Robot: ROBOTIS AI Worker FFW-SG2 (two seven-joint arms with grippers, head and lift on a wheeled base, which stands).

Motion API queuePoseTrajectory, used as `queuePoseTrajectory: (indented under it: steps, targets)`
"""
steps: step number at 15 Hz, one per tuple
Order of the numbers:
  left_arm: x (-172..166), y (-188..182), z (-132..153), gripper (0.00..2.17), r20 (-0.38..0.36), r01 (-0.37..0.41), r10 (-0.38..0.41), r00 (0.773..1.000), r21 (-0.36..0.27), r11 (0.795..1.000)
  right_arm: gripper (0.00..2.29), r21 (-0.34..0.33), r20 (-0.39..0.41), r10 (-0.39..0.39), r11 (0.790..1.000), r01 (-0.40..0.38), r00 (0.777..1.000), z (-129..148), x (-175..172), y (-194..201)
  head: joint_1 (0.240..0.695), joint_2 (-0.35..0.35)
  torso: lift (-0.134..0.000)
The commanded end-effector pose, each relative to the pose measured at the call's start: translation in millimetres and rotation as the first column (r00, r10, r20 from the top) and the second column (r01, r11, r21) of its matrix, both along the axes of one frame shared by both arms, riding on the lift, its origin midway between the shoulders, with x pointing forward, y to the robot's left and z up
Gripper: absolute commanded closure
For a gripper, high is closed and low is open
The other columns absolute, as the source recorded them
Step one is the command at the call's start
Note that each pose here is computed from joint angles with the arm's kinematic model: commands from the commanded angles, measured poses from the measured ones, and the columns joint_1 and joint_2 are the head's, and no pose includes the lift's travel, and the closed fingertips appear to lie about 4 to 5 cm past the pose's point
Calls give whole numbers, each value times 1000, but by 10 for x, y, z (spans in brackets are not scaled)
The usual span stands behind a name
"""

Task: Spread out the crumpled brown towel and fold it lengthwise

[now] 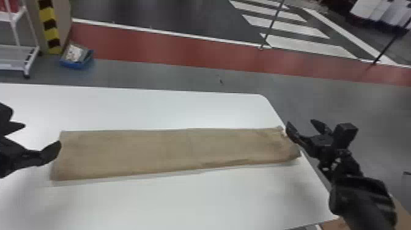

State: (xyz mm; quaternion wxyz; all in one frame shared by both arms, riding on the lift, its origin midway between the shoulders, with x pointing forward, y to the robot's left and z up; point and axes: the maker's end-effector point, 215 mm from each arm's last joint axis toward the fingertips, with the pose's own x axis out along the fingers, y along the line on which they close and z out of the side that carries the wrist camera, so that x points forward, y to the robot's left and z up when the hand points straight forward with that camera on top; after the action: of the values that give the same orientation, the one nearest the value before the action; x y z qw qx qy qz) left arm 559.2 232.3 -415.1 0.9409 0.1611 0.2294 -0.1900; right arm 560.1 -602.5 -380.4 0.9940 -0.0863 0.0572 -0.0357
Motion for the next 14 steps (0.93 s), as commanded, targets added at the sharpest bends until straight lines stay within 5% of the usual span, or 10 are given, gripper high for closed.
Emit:
queuePoseTrajectory:
  steps: [1, 7, 12, 14]
  targets:
    - [-156, 83, -83, 107, -90, -46, 40, 995, -64, 997, 66, -2, 2, -11, 1000, 11, 1000, -8, -91, -71, 695, -347, -123]
    - [-674, -345, -458, 417, -336, -90, 27, 941, -172, 981, 70, -19, 6, 13, 1000, -13, 1000, -26, -153, -4, 695, -350, -123]
    - [-697, -498, -419, 633, -330, -68, 3, 944, -184, 981, 70, -19, 18, 21, 1000, -20, 1000, 28, -167, -28, 695, -350, -123]
    - [-654, -512, -336, 1258, -307, -62, 1, 952, -187, 980, 70, -18, 18, 21, 1000, -21, 1000, 26, -163, -25, 695, -350, -123]
